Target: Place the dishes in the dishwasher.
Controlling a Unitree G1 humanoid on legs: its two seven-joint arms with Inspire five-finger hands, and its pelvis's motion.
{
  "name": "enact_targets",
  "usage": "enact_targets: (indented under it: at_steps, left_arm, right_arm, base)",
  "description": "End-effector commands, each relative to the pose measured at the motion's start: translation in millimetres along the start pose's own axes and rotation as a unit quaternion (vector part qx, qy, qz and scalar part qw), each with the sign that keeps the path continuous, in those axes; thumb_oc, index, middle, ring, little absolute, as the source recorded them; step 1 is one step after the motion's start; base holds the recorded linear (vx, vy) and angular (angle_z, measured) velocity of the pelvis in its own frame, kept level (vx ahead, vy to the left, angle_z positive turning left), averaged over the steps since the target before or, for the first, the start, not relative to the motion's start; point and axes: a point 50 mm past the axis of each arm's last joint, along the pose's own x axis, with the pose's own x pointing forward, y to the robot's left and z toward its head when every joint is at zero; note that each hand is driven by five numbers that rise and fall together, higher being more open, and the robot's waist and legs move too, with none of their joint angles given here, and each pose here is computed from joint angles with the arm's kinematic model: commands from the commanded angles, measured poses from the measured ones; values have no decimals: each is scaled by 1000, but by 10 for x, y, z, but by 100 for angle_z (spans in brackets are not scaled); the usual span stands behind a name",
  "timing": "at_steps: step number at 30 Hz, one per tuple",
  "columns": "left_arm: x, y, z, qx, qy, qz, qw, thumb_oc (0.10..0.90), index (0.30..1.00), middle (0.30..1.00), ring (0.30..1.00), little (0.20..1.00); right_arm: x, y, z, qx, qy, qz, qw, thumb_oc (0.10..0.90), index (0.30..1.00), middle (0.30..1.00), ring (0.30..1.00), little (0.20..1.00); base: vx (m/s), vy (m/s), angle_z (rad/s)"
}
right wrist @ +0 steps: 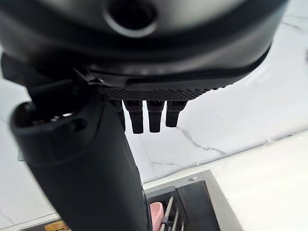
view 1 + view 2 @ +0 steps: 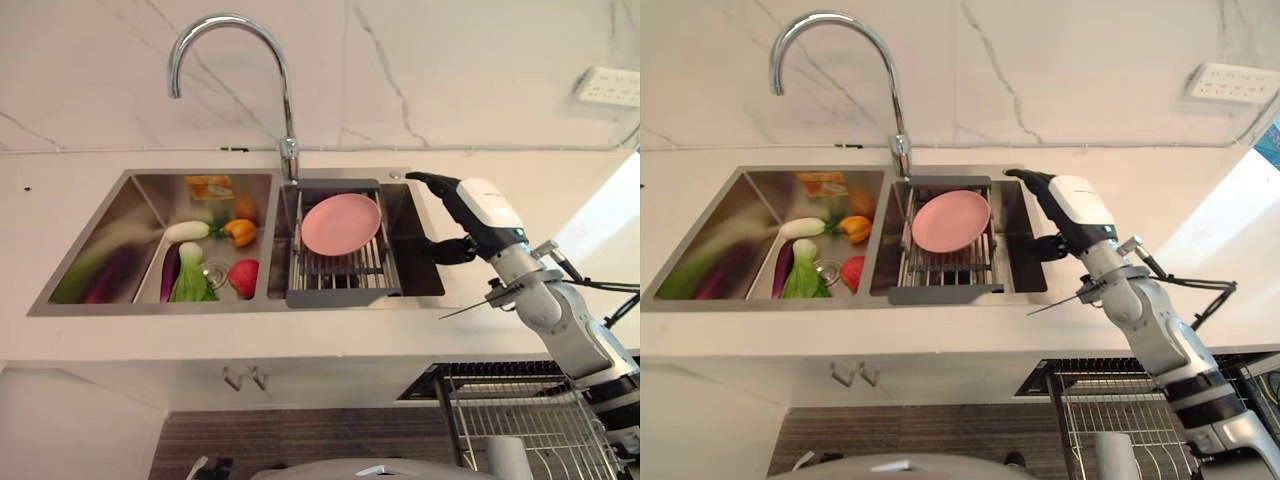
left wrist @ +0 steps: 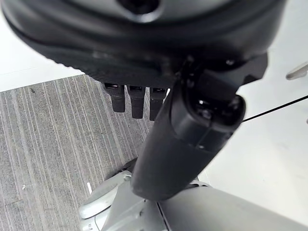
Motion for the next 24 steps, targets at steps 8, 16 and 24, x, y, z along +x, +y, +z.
enact_targets:
  at_steps: [8,16,24]
  left_arm:
    - [4,-6,-71,7,22,-8,1000,800,900,900,900,900]
    - [11,-13,-9,12,11,-9,1000,800,900,900,900,900]
    - [18,-12,69,49,-8,-10,999,800,900,900,900,900]
  right_arm:
    - [355,-245,294,-52,-94,-37,994,800,900,900,900,900]
    - [456,-24,236,-52,-77,9,996,800,900,900,900,900]
    - [680,57,205,-123,-76,32,989,800,900,900,900,900]
  base:
    - [13,5,8]
    - [0,0,0]
    - [8,-1,3]
